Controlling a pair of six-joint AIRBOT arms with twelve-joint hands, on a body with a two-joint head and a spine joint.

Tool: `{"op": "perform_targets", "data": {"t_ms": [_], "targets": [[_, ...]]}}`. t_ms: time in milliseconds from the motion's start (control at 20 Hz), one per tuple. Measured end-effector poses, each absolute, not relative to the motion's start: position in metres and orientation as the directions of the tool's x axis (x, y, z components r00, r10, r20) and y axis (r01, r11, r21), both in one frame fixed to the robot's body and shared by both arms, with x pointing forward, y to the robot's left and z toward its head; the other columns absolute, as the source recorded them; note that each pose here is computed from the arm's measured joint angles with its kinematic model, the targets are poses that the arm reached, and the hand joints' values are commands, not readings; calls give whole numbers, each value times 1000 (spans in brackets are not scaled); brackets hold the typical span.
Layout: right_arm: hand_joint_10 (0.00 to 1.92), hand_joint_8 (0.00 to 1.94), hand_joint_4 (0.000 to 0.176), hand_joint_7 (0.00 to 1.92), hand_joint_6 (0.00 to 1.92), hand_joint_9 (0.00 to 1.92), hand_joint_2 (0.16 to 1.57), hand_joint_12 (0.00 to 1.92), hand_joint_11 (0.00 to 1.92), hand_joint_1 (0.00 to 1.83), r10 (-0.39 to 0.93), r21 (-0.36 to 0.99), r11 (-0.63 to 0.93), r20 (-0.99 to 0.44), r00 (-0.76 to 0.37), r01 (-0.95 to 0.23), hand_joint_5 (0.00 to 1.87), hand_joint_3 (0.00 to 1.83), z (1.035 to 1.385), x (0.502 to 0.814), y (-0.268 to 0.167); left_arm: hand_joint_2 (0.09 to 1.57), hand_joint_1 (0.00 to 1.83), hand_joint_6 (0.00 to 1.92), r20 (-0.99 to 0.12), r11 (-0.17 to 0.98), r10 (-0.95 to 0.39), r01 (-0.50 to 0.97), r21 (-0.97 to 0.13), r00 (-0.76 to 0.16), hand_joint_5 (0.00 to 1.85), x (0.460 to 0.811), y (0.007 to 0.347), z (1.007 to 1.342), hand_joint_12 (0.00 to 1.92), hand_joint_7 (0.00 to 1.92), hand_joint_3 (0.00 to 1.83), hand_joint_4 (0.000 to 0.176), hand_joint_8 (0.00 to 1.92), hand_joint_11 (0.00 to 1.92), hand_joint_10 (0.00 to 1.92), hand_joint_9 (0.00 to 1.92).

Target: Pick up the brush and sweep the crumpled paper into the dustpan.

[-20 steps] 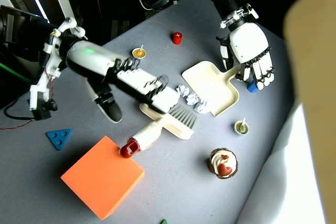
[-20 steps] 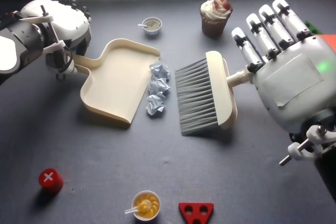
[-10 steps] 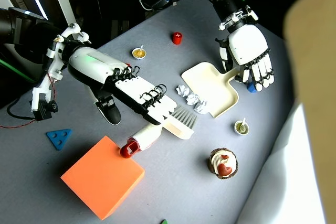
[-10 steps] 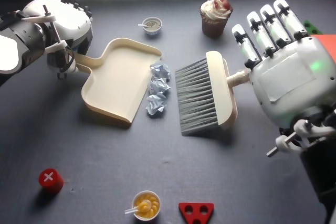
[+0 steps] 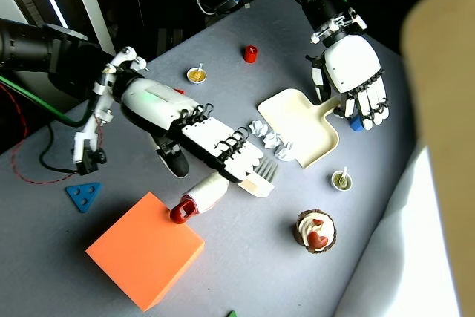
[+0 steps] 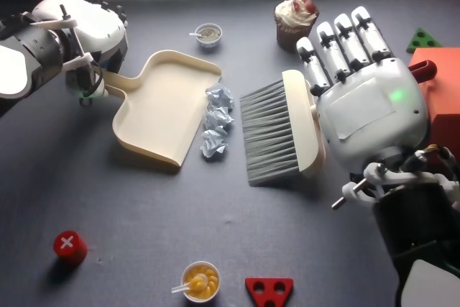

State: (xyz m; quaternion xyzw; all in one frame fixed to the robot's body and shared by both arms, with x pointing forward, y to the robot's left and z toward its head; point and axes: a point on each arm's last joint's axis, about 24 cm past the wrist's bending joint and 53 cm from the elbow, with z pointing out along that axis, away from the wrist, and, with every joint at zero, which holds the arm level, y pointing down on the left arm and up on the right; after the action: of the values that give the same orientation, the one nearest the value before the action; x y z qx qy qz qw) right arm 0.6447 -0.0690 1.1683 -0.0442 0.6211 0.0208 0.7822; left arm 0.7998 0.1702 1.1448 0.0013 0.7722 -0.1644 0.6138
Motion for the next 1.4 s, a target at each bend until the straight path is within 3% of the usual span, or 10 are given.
{"op": "perform_targets", "data": {"t_ms": [250, 400, 600, 900, 1150, 1400], "targets": [[9, 13, 0, 60, 9, 110, 957, 12, 167, 1177, -17, -37, 997, -967, 253, -72, 49, 0, 1162, 659, -67, 1116, 1120, 969, -948, 945, -201, 206, -254, -246, 984, 801, 167, 1144, 12, 331, 0, 0, 5, 212, 4, 224], [7, 9, 0, 64, 4, 114, 949, 10, 165, 1164, -19, -37, 997, -964, 267, -61, 46, 0, 1159, 664, -69, 1137, 1106, 1042, -948, 945, -201, 207, -254, -247, 939, 801, 167, 1144, 9, 291, 2, 0, 4, 192, 4, 191], [8, 7, 0, 85, 4, 136, 956, 11, 172, 1177, -19, -28, 999, -974, 224, -36, 60, 2, 1139, 670, -78, 1132, 1106, 1023, -949, 946, -201, 203, -252, -244, 951, 802, 169, 1145, 3, 260, 0, 0, 1, 152, 2, 147], [2, 2, 0, 61, 3, 116, 967, 7, 165, 1180, 6, 1, 1000, -970, 244, -23, 62, 4, 1134, 683, -79, 1103, 1134, 925, -951, 947, -202, 203, -251, -232, 1011, 804, 170, 1151, 14, 283, 0, 0, 2, 177, 5, 194], [0, 0, 0, 47, 0, 86, 987, 0, 125, 1213, 22, 12, 999, -968, 250, -41, 53, 9, 1131, 685, -69, 1122, 1101, 992, -951, 946, -204, 204, -253, -233, 972, 805, 169, 1151, 12, 281, 1, 0, 2, 176, 3, 187], [11, 13, 0, 87, 14, 119, 972, 14, 159, 1191, 11, 5, 1000, -964, 267, -23, 96, 0, 1132, 693, -77, 1106, 1117, 934, -950, 945, -208, 203, -257, -231, 1006, 805, 169, 1153, 6, 263, 0, 0, 0, 163, 0, 174]]}}
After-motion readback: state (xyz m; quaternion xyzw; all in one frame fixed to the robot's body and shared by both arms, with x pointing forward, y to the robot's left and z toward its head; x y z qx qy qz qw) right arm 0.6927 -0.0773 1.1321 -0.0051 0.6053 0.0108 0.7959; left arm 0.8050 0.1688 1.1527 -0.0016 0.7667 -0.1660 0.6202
